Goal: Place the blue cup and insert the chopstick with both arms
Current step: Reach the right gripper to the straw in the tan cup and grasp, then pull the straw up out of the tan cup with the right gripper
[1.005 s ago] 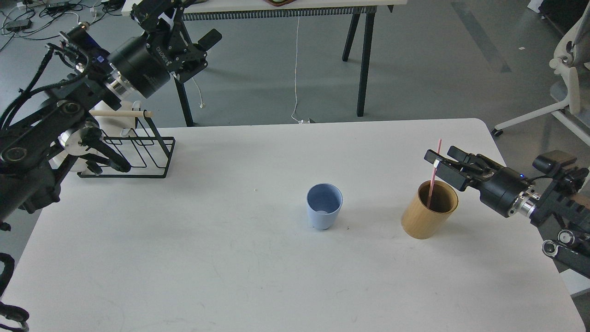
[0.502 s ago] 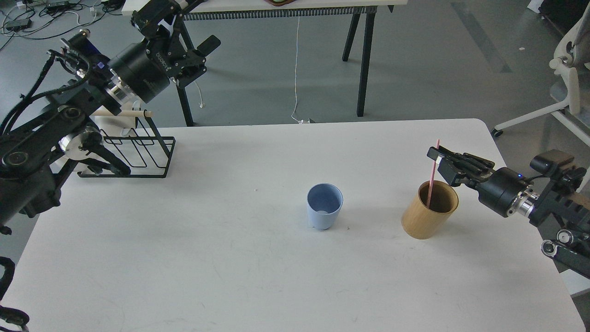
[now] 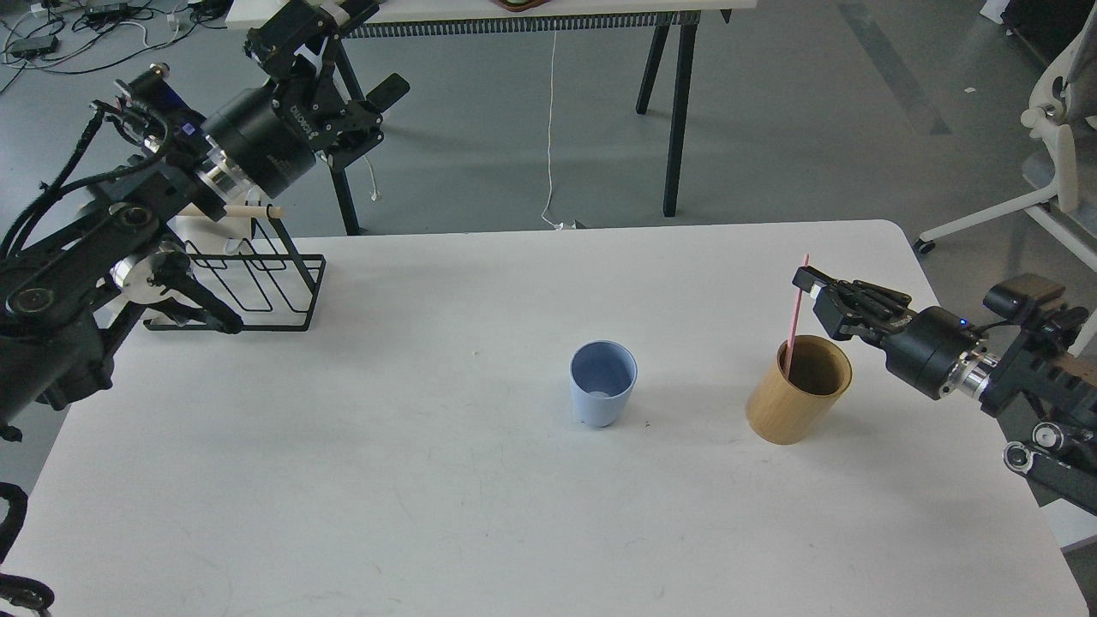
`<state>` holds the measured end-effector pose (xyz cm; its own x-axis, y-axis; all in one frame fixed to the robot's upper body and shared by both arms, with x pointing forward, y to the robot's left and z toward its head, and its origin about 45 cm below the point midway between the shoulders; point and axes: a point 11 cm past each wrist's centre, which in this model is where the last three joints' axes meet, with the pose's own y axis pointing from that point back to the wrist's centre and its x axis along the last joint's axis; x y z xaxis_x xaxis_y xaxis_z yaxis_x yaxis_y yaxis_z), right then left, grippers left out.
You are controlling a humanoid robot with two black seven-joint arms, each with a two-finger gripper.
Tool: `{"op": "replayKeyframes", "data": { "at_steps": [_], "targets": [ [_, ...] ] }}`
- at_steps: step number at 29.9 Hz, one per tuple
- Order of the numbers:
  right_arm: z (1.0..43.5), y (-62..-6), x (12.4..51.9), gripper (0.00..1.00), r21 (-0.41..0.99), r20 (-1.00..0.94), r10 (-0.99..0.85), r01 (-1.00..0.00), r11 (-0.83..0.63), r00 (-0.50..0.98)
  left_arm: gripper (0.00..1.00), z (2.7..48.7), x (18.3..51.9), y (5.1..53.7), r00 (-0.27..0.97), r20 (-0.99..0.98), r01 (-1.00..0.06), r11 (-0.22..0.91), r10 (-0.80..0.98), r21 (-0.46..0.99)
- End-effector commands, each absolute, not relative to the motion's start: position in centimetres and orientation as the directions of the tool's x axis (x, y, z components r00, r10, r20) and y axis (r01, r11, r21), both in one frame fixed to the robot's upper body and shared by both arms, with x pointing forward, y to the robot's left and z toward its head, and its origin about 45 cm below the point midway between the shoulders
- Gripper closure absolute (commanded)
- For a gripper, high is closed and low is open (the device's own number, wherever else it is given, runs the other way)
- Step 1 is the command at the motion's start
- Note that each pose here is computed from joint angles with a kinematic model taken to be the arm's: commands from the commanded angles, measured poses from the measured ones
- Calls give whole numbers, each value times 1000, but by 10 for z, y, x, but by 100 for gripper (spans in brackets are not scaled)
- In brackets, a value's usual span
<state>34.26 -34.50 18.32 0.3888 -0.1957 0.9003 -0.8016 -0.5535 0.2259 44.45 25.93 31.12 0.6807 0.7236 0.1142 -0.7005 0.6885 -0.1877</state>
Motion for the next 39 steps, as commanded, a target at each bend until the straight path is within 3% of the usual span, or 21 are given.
{"op": "replayKeyframes", "data": {
  "at_steps": [1, 15, 24, 30, 39],
  "targets": [
    [191, -344, 344, 99, 214, 904, -198, -801, -560, 379, 1, 311, 444, 257, 683, 110, -699, 690, 722, -190],
    [270, -351, 359, 100, 109, 950, -177, -804, -585, 257, 1, 310, 444, 254, 687, 103, -695, 692, 719, -195],
    [334, -332, 382, 100, -29, 963, -228, -789, -613, 142, 1, 303, 441, 270, 666, 102, -720, 672, 739, -173],
    [332, -272, 395, 100, -56, 946, -262, -704, -708, 189, 1, 287, 437, 313, 602, 115, -783, 613, 790, -109],
    [303, -217, 406, 100, 51, 957, -137, -609, -791, 258, 1, 266, 430, 341, 558, 109, -824, 565, 823, -50]
  ]
}}
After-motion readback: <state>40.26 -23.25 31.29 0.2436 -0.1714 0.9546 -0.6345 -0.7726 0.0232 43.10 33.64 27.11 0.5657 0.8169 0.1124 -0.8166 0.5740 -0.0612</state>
